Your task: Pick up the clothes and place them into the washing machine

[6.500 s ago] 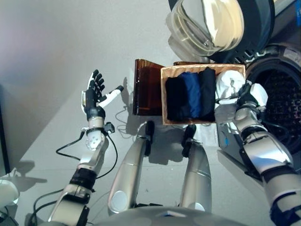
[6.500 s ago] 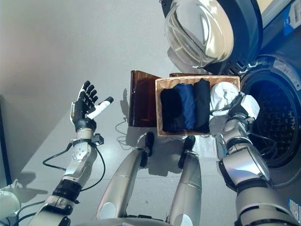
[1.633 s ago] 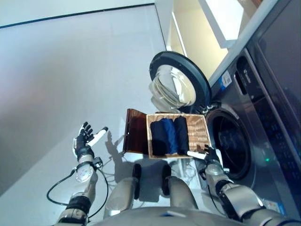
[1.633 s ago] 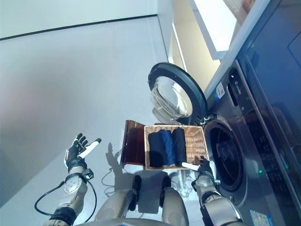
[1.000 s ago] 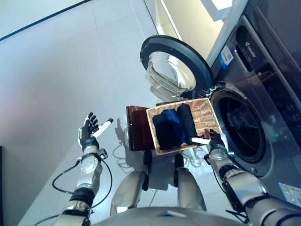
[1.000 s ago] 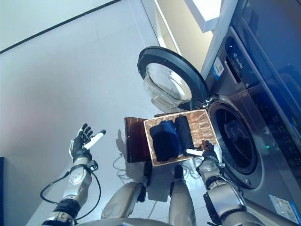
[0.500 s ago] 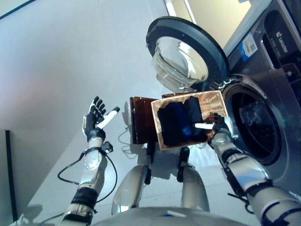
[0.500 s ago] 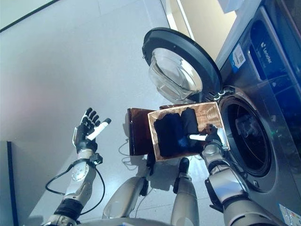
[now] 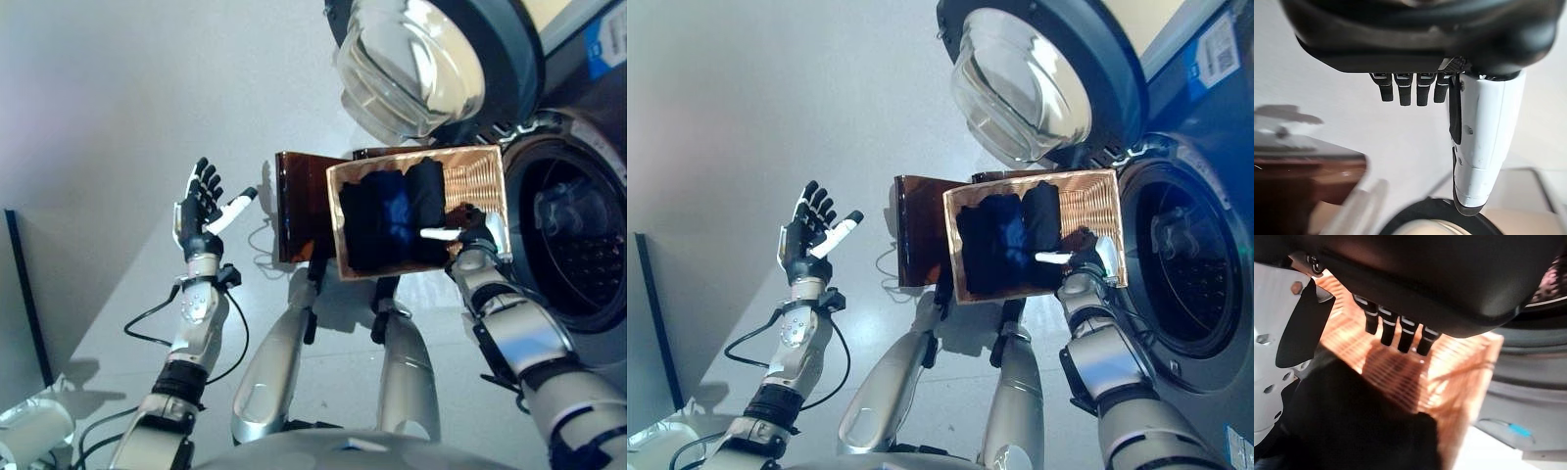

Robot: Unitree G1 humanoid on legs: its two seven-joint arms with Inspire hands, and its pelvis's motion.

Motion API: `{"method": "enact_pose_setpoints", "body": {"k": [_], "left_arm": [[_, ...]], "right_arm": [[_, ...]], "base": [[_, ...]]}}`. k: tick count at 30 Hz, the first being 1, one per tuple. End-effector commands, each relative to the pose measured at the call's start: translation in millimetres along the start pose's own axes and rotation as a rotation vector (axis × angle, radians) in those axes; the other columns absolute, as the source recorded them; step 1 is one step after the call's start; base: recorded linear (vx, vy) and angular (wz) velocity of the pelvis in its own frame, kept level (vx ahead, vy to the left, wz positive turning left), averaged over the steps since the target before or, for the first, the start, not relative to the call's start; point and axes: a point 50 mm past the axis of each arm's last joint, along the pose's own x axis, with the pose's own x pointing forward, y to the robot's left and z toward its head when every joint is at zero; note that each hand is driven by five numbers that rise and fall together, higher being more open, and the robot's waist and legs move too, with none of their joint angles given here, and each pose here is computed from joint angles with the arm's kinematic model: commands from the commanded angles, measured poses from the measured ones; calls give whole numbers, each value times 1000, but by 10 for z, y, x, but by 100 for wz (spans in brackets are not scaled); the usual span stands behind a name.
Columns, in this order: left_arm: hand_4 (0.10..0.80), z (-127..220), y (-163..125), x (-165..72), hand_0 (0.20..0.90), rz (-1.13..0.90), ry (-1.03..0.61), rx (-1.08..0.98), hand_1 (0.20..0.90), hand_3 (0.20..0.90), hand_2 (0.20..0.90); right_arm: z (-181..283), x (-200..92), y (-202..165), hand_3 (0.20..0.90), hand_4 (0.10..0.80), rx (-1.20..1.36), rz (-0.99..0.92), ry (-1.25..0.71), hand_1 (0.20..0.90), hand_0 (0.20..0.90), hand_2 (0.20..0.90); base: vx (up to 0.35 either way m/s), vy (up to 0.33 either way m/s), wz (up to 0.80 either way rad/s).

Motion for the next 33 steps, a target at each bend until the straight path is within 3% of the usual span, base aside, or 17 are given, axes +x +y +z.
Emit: {"method": "enact_pose_setpoints", "body": {"k": [1,6,7,8,9,24,33], "left_arm": [[800,376,67,110,900,21,-197,-9,900,900,900],[800,150,41,101,900,-2,-88,58,900,900,900],[800,103,54,91,900,13,-63,48,900,900,900],[800,47,62,78,900,15,-38,64,900,900,900],[800,0,76,62,900,17,-18,86,900,900,900],[800,-307,317,-83,900,124,131,136,900,900,900],[800,-634,534,-269,900,153,298,204,900,900,900]], "right_arm": [[206,85,-261,900,800,20,-122,-57,900,900,900],[373,144,-474,900,800,-21,-182,-63,900,900,900],[383,146,-484,774,710,-28,-190,-62,774,774,774],[381,150,-512,513,524,-44,-202,-55,513,513,513],[411,155,-548,200,300,-59,-222,-57,200,200,200],[377,150,-546,200,300,-141,-240,-25,200,200,200],[10,165,-736,200,300,74,-264,31,200,200,200]], "base": [[4,54,14],[1,58,9],[11,24,18],[21,43,24],[23,40,20],[5,10,2],[19,-8,-6]]}}
